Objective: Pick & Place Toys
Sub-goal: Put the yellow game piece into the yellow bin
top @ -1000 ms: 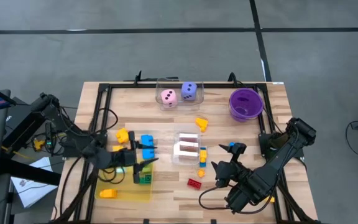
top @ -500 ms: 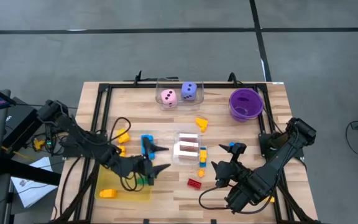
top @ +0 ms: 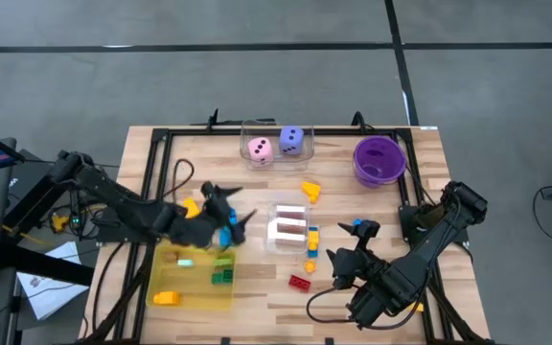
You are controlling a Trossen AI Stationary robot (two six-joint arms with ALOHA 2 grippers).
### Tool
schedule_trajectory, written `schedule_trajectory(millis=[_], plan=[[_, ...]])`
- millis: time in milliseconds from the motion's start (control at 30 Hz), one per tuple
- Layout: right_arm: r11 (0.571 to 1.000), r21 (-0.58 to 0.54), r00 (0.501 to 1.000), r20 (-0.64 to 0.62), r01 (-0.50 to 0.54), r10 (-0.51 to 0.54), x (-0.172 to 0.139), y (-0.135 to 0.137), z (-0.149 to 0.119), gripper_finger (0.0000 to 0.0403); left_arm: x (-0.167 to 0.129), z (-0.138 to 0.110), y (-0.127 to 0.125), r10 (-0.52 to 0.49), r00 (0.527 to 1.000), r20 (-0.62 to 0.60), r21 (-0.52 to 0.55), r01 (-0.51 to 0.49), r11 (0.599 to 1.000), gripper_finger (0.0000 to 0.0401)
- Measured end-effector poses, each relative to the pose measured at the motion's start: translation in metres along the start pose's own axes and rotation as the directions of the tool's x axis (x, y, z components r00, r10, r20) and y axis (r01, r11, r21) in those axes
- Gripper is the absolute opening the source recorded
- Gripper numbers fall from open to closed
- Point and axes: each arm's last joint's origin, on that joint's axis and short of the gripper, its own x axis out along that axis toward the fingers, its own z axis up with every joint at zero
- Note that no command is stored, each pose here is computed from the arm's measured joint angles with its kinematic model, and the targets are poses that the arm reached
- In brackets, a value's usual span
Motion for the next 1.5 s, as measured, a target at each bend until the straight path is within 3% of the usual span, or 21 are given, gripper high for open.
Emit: schedule_trajectory(millis=[67, 333, 400, 533, 667, 867, 1000, 1133, 1333, 1500], plan=[[1.0, 0.0, 1.0, 0.0, 0.0, 0.0, 0.0, 0.0, 0.0, 0.0372, 0.012, -0.007, 0.011, 0.06, 0.996, -0.065, -0.06, -0.064, 0.996, 0.0337], [1.0, 0.0, 1.0, -0.003, -0.002, 0.002, 0.0, 0.0, 0.0, 0.0372, 0.031, -0.032, 0.049, 0.177, 0.927, -0.331, -0.065, -0.21, 0.976, 0.0335], [1.0, 0.0, 1.0, -0.003, -0.002, 0.002, 0.0, 0.0, 0.0, 0.0372, 0.03, -0.035, 0.059, 0.219, 0.903, -0.368, -0.099, -0.273, 0.957, 0.0341], [1.0, 0.003, 1.0, -0.004, -0.004, 0.004, 0.0, 0.0, 0.0, 0.0372, 0.028, -0.044, 0.075, 0.287, 0.835, -0.469, -0.045, -0.347, 0.937, 0.0346], [1.0, 0.008, 1.0, -0.003, -0.008, 0.008, 0.0, 0.001, 0.0, 0.0372, 0.035, -0.049, 0.087, 0.242, 0.77, -0.59, 0.042, -0.27, 0.962, 0.0347], [1.0, 0.01, 1.0, -0.005, -0.005, 0.005, 0.001, 0.0, 0.001, 0.0372, 0.047, -0.054, 0.11, 0.18, 0.651, -0.738, 0.016, -0.249, 0.968, 0.0347], [1.0, 0.016, 1.0, -0.008, -0.003, 0.003, 0.003, 0.0, 0.002, 0.0372, 0.046, -0.062, 0.134, 0.223, 0.504, -0.834, 0.062, -0.317, 0.947, 0.0347], [1.0, 0.018, 1.0, -0.007, -0.003, 0.004, 0.003, 0.0, 0.002, 0.0372, 0.041, -0.067, 0.147, 0.162, 0.367, -0.916, 0.099, -0.186, 0.978, 0.0347], [1.0, 0.019, 1.0, -0.007, -0.004, 0.004, 0.003, 0.0, 0.002, 0.0372, 0.043, -0.068, 0.148, 0.095, 0.351, -0.931, 0.098, -0.01, 0.995, 0.0352], [1.0, 0.021, 1.0, -0.006, -0.005, 0.005, 0.003, 0.0, 0.002, 0.0372, 0.042, -0.068, 0.148, 0.026, 0.318, -0.948, 0.033, 0.017, 0.999, 0.0393]])
